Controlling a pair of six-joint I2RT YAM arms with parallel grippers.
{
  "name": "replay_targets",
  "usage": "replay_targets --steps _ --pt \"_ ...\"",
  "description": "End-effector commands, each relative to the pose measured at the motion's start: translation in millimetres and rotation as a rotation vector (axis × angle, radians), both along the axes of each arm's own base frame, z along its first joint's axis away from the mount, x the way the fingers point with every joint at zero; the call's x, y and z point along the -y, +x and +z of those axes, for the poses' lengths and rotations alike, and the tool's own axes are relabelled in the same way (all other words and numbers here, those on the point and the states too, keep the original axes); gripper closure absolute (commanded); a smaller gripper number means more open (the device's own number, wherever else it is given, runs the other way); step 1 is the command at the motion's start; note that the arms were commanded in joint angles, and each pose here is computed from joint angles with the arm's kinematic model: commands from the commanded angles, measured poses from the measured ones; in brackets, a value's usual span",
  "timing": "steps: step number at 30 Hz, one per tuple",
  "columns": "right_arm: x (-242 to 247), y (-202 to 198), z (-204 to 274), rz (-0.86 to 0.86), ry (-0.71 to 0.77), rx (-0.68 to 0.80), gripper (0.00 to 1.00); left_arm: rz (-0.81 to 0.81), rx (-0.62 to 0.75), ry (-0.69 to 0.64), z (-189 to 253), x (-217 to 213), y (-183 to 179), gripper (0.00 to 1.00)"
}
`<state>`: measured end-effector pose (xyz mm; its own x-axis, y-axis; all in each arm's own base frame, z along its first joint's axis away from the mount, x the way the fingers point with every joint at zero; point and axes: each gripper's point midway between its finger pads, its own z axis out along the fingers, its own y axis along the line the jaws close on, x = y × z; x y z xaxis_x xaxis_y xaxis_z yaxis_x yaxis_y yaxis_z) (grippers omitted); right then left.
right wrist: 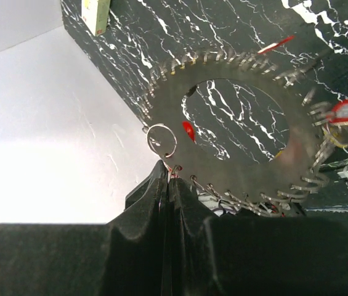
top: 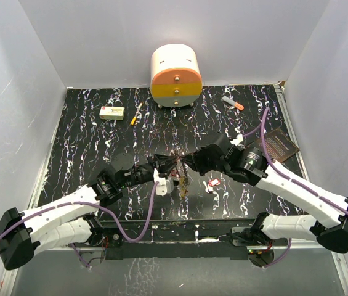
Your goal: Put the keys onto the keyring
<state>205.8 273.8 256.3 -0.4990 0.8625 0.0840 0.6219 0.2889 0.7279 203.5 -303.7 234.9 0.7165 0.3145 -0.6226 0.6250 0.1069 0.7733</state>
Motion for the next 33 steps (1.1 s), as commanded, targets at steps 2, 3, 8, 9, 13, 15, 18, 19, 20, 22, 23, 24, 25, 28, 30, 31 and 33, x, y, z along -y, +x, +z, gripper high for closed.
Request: replay_targets --steps 2,3,8,9,13,15,18,19,20,22,23,24,25,28,30,31,33 --pt "-3 12 51 -0.060 0.177 0.102 0.94 0.040 -0.030 -0.057 22 -5 1 0.76" --pt "-3 12 50 -0.061 0.180 0.100 0.94 0.045 -0.044 -0.071 26 -6 1 0.76" --pt "-5 11 48 -0.063 0.201 0.092 0.94 0.035 -0.120 -0.129 38 -3 -4 0.77" --pt "-5 10 48 -0.061 0.201 0.090 0.94 0.033 -0.124 -0.137 40 -2 -4 0.76" --pt "-5 10 46 -0.064 0.205 0.082 0.94 0.068 -0.136 -0.161 49 1 5 0.77" --pt "-4 10 46 -0.066 0.207 0.082 0.94 0.080 -0.153 -0.172 53 4 9 0.78" --pt "-5 10 46 -0.065 0.209 0.082 0.94 0.073 -0.181 -0.172 53 8 8 0.78" --pt "-6 11 46 -0.065 0.212 0.083 0.94 0.071 -0.189 -0.172 52 8 8 0.78" --pt "-7 10 46 -0.061 0.212 0.083 0.94 0.070 -0.195 -0.171 51 9 8 0.79" --pt "-8 11 47 -0.056 0.215 0.085 0.94 0.068 -0.202 -0.165 48 10 8 0.80" --pt "-9 11 46 -0.055 0.214 0.084 0.94 0.069 -0.205 -0.162 47 11 8 0.81" --pt "-8 11 46 -0.056 0.213 0.085 0.94 0.069 -0.207 -0.161 46 11 8 0.82" --pt "-8 11 46 -0.056 0.212 0.086 0.94 0.069 -0.212 -0.161 47 11 8 0.83" --pt "-6 11 47 -0.063 0.211 0.092 0.94 0.054 -0.231 -0.152 46 11 3 0.85" --pt "-5 11 47 -0.065 0.212 0.094 0.94 0.046 -0.244 -0.153 48 10 0 0.86" --pt "-5 11 47 -0.065 0.213 0.095 0.94 0.045 -0.249 -0.156 48 10 0 0.86" --pt "-6 11 48 -0.063 0.214 0.096 0.94 0.040 -0.258 -0.164 50 11 -1 0.85"
